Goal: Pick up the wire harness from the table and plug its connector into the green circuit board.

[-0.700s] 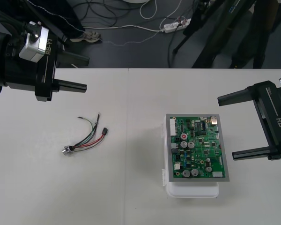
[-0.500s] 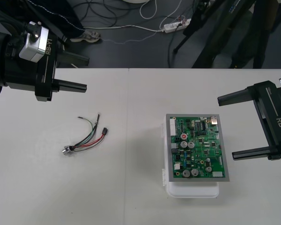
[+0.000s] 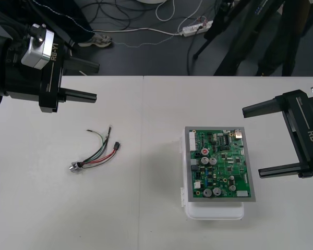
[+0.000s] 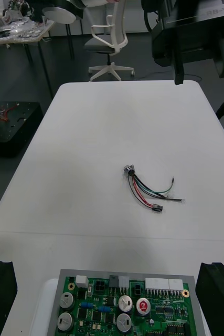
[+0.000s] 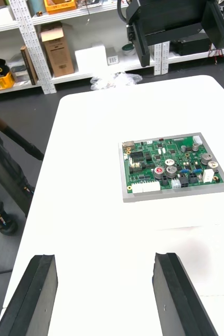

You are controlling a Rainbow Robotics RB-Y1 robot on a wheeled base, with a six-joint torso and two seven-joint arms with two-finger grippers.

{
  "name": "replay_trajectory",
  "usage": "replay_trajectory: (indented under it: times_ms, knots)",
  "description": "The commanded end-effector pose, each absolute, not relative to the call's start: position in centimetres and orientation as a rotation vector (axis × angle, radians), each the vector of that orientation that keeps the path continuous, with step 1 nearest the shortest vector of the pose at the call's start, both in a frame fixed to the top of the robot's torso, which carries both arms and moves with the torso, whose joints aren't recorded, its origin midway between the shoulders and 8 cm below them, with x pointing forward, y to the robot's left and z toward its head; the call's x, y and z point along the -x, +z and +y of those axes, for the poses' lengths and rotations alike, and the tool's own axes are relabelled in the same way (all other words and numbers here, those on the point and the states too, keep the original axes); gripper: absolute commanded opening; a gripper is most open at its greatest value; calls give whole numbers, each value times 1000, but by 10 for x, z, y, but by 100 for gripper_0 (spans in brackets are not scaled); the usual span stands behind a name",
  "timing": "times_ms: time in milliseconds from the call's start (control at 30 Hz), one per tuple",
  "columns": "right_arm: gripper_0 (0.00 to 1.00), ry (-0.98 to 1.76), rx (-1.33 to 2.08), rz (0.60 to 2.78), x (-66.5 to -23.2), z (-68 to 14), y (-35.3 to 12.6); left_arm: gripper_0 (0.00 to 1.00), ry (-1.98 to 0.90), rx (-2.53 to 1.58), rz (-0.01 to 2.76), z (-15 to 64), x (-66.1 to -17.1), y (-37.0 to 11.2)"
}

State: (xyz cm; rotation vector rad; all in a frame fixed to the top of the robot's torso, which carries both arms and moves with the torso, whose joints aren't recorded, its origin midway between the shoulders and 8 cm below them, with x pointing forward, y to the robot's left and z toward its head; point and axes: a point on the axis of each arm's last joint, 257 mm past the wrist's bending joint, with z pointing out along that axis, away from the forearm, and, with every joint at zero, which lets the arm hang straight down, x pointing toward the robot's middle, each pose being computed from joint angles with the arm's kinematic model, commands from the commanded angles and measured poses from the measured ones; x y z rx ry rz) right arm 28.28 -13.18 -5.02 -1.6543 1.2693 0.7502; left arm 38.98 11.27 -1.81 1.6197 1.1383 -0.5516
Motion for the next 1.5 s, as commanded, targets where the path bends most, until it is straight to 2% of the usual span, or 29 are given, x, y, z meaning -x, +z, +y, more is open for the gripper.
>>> replay_trajectory:
  times_ms: [33,967,1000,1167,1300,1500]
  knots:
    - [100,709,1657,1230,-286,-129,-38,53,-440,-1623,1085,119,-399,6]
    - [100,709,1657,1230,-286,-129,-38,53,-440,-1623,1085,119,-399,6]
    - [100,709,1657,1230,-286,-129,-38,53,-546,-1599,1165,117,-392,-38]
    - [100,709,1657,1230,-286,-129,-38,53,-634,-1540,1187,113,-391,-52]
    - [100,778,1625,1260,-281,-124,-55,54,-582,-1567,1165,114,-398,-45]
    - [100,781,1620,1253,-282,-122,-54,54,-526,-1616,1214,132,-400,-55]
